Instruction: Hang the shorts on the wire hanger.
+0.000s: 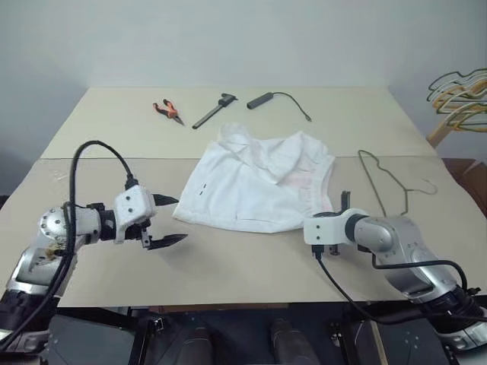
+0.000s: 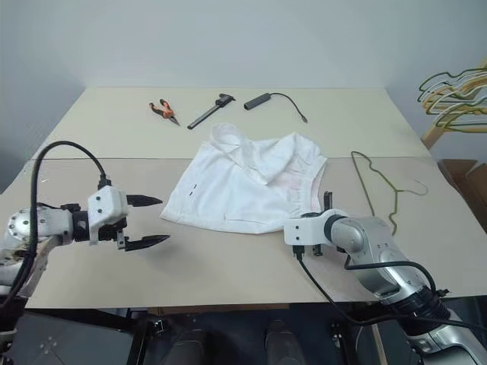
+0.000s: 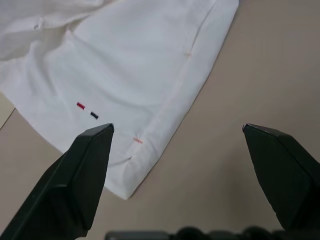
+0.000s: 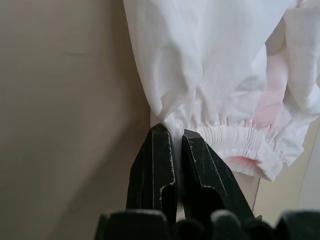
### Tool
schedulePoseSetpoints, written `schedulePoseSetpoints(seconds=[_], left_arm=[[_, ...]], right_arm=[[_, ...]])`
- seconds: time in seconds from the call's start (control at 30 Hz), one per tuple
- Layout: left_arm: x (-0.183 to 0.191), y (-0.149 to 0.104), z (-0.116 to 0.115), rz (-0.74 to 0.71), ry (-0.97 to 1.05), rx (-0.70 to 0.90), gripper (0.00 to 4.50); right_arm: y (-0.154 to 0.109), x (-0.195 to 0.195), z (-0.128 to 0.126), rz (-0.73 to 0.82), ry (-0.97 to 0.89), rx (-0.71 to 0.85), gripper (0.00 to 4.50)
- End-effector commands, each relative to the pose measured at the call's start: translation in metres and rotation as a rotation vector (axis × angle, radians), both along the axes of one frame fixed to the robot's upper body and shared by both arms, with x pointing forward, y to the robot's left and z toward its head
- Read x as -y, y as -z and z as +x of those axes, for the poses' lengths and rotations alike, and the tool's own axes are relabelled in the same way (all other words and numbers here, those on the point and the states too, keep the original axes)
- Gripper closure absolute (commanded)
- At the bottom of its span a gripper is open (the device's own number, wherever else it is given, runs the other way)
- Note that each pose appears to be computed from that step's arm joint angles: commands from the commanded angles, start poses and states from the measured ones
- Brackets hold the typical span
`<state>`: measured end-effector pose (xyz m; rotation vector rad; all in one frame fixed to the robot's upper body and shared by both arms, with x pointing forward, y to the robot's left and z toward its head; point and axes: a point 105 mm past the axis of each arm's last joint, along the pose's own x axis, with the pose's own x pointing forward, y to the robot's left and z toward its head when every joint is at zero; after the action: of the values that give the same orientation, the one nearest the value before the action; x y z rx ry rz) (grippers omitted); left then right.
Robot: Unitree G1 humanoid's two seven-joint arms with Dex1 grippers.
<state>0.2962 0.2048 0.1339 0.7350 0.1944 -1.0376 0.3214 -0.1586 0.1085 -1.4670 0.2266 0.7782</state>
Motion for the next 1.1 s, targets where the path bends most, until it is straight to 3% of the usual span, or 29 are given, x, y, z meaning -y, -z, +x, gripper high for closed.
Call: schedulePoseSetpoints(seconds=[0.03,0.23,0.47,0.63,0.97,1.1], left_arm=[[-0.001,0.006,0.011,0.117,0.03,0.075,0.0],[0.007,0.027,0.04,0.321,0.096,0.174,0.0],[0.004,0.053,0.065,0.537,0.137,0.159,0.0],[0.007,0.056,0.085,0.598,0.125,0.203,1.22],[0.014,0.046,0.1,0.544,0.101,0.237,4.39],[0.005,0.039,0.091,0.516,0.125,0.21,4.48]], right_arm=[[-0.021,-0.004,0.004,0.034,-0.017,0.086,4.48],[-0.026,-0.008,0.003,0.047,-0.031,0.094,4.48],[-0.034,-0.011,-0.001,0.073,-0.022,0.118,4.48],[-0.037,-0.011,-0.004,0.086,-0.013,0.122,4.5],[-0.038,-0.011,-0.006,0.089,-0.008,0.126,4.5],[-0.036,-0.01,-0.002,0.09,-0.016,0.122,4.5]])
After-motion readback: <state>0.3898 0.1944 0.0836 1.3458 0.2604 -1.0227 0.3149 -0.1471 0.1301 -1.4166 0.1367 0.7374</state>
